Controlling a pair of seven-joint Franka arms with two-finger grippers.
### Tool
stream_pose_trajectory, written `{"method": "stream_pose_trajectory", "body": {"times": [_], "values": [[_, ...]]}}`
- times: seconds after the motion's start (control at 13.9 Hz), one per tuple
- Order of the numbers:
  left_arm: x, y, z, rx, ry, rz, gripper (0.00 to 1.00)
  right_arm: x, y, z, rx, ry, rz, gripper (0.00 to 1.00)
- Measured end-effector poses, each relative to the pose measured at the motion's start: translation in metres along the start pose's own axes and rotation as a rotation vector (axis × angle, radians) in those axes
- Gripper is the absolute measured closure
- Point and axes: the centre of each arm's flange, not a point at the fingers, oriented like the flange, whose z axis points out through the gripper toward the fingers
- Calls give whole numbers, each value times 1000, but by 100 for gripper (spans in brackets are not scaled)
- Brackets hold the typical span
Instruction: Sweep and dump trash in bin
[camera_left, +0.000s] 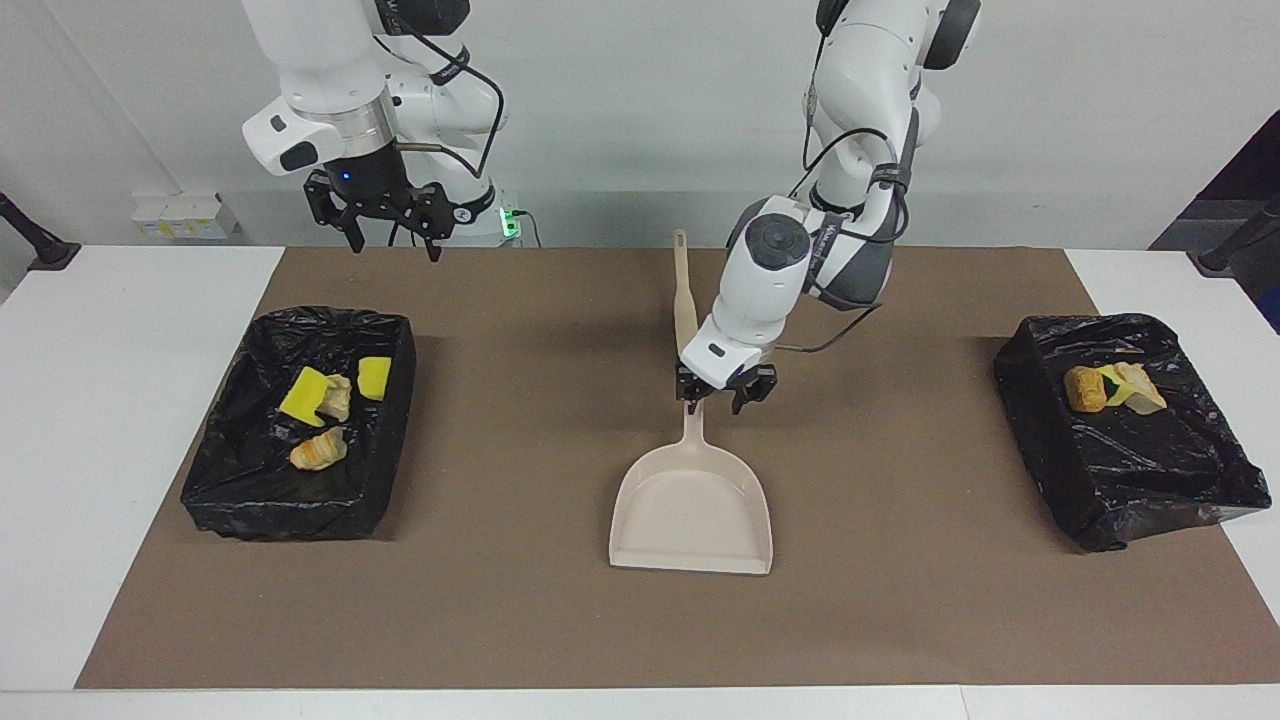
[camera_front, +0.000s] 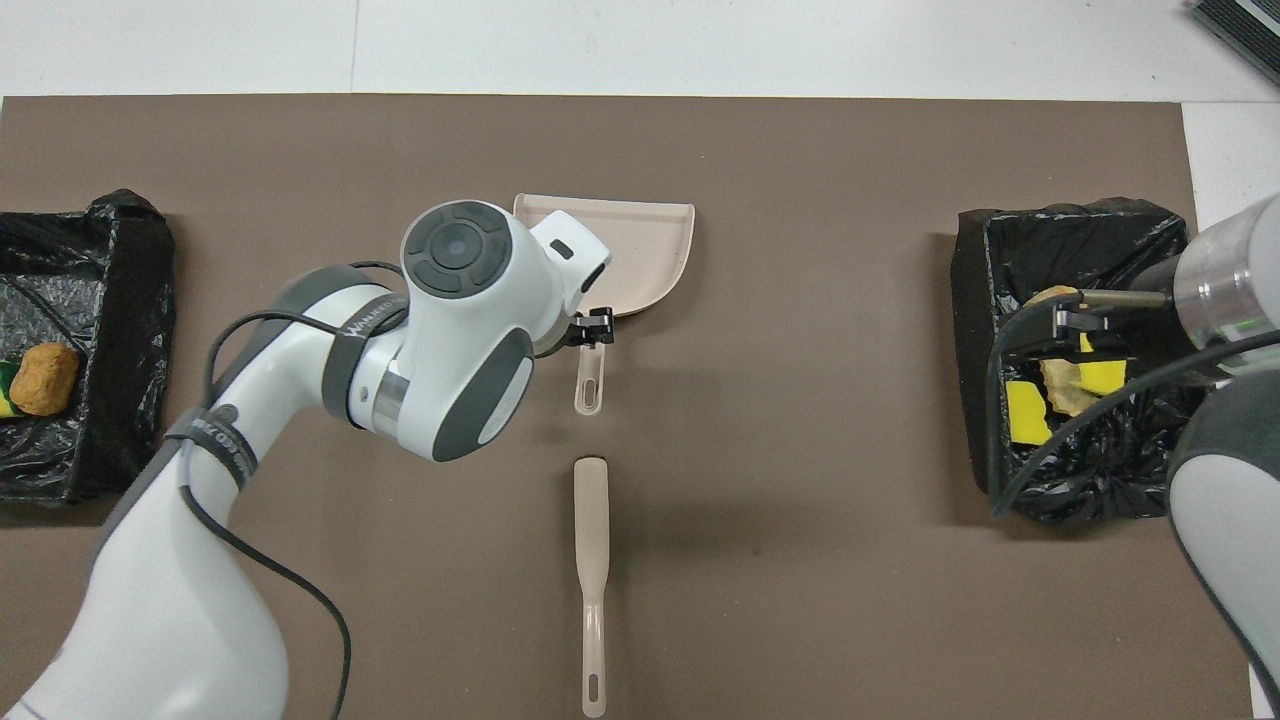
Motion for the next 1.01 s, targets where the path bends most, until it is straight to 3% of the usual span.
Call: {"method": "stream_pose_trajectory", "body": {"times": [0.07, 0.14, 0.36, 0.65, 1.01], "values": [[9, -17, -14, 1, 10, -29, 4, 1, 2, 0, 1, 1, -3, 0], [18, -35, -27, 5, 22, -56, 0, 1, 3, 1, 2, 0, -5, 0], [43, -99, -57, 24, 52, -78, 0, 2, 5, 1, 2, -1, -3, 0], [67, -198, -73, 49, 38, 1, 0, 5, 15, 1, 4, 5, 16, 0], [51, -302, -134, 65, -8, 90, 0, 7, 17, -1, 9, 26, 20, 0]]}}
